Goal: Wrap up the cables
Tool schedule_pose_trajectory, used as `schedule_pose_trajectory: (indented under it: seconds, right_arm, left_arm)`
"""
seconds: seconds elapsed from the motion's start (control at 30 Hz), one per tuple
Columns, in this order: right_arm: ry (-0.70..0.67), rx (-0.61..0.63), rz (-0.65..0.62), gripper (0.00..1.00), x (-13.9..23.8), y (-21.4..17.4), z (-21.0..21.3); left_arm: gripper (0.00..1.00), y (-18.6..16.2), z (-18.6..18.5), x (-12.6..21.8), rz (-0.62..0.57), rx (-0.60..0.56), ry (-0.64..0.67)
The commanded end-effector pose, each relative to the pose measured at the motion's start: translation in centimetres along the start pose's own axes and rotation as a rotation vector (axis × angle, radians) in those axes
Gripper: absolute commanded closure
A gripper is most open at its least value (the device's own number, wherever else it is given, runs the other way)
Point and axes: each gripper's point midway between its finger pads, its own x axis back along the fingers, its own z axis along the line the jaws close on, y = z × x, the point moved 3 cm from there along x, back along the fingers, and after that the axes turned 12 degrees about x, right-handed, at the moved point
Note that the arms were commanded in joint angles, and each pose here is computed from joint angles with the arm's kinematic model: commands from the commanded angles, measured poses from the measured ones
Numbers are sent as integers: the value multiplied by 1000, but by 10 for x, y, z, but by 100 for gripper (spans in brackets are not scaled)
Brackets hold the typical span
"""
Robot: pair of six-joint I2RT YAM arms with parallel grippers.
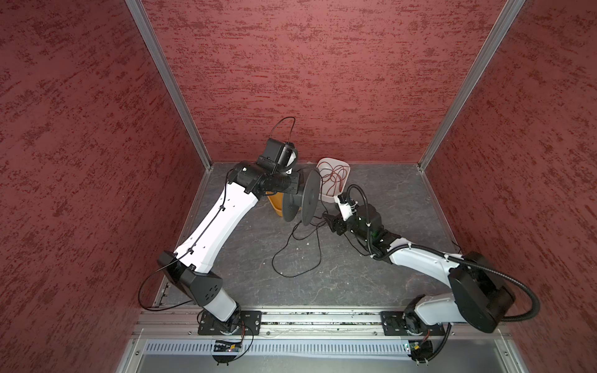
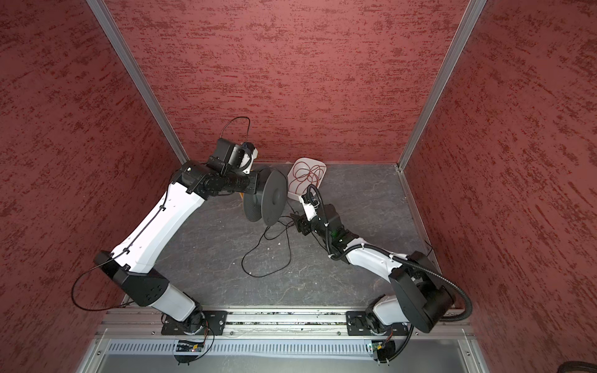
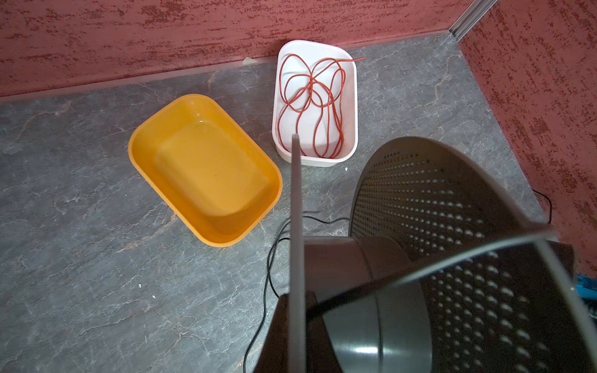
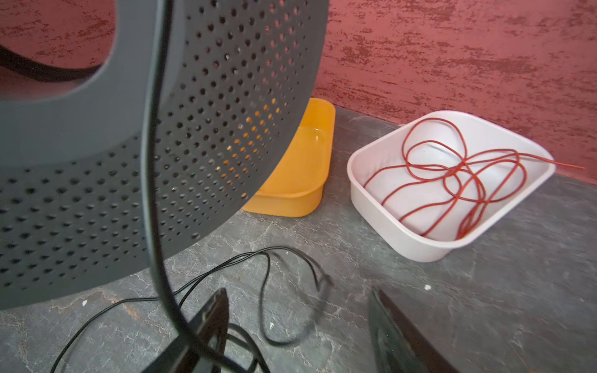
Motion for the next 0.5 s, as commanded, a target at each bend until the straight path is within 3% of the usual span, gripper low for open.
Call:
schedule_pose_trajectory:
  seconds: [0.0, 0.27, 0.47]
  right_arm:
    - [19, -24, -153, 52, -3, 42, -2]
    - [-28, -47, -121, 85, -11, 42, -16]
    - [-103, -17, -151, 85, 15, 68, -42]
  left_arm:
    - [100, 15, -3, 31, -81, 11, -32]
    - [100, 22, 4, 56, -145, 35, -37]
    - [100, 25, -1, 77, -178, 46, -83]
